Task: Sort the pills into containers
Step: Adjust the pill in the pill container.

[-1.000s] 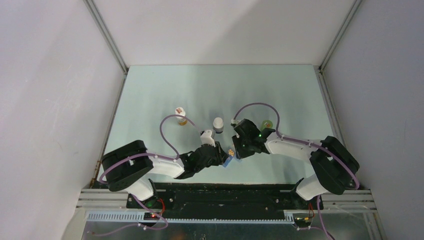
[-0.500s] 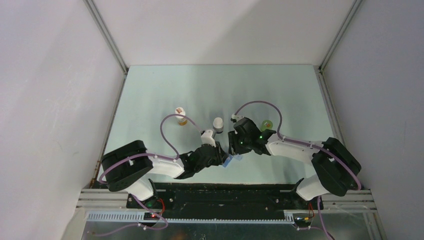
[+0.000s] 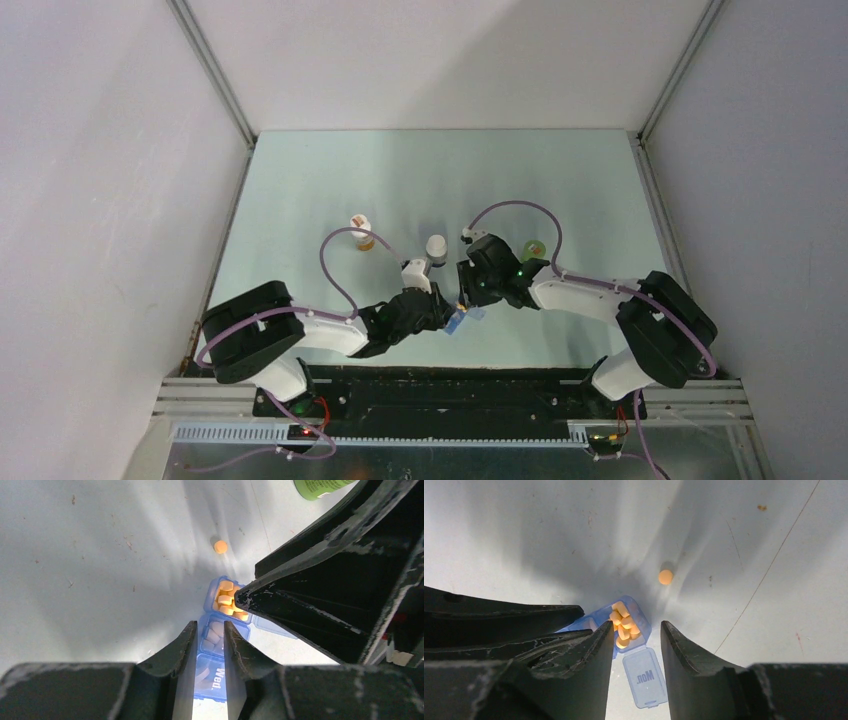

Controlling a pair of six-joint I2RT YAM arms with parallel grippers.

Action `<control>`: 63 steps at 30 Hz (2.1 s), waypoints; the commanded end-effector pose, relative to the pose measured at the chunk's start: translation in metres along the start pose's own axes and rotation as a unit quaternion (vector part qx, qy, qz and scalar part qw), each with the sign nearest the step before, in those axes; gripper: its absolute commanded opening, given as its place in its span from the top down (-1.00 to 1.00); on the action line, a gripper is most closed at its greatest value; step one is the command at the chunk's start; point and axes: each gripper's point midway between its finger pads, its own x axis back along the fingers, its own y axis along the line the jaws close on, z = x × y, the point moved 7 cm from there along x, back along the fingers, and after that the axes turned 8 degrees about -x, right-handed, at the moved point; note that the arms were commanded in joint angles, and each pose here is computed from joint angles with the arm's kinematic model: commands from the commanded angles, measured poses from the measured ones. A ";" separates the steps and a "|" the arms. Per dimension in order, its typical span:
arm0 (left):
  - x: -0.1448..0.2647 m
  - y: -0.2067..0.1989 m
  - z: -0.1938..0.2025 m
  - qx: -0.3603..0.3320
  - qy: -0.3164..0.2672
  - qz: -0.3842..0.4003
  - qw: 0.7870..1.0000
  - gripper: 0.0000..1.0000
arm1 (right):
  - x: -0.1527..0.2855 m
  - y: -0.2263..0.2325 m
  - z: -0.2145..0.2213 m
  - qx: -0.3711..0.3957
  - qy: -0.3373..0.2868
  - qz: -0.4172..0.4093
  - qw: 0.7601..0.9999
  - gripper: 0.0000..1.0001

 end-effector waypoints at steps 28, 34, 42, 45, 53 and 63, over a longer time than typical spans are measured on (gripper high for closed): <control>0.004 0.034 0.023 -0.057 0.053 -0.084 0.993 0.47 | 0.006 -0.002 -0.012 0.041 -0.009 0.002 0.999 0.08; 0.005 0.034 0.023 -0.058 0.053 -0.083 0.994 0.47 | 0.007 0.001 -0.019 0.023 -0.028 -0.005 0.999 0.07; 0.005 0.034 0.023 -0.058 0.052 -0.082 0.994 0.47 | -0.004 -0.004 -0.021 0.014 -0.035 0.009 0.999 0.10; 0.005 0.033 0.023 -0.058 0.052 -0.079 0.994 0.47 | -0.009 -0.003 -0.019 0.016 -0.027 0.005 0.999 0.11; 0.004 0.032 0.023 -0.058 0.051 -0.077 0.994 0.47 | -0.019 -0.006 -0.009 0.021 -0.003 0.011 1.000 0.14; 0.005 0.033 0.022 -0.058 0.050 -0.081 0.994 0.47 | 0.001 -0.001 -0.024 -0.005 -0.036 -0.004 0.999 0.11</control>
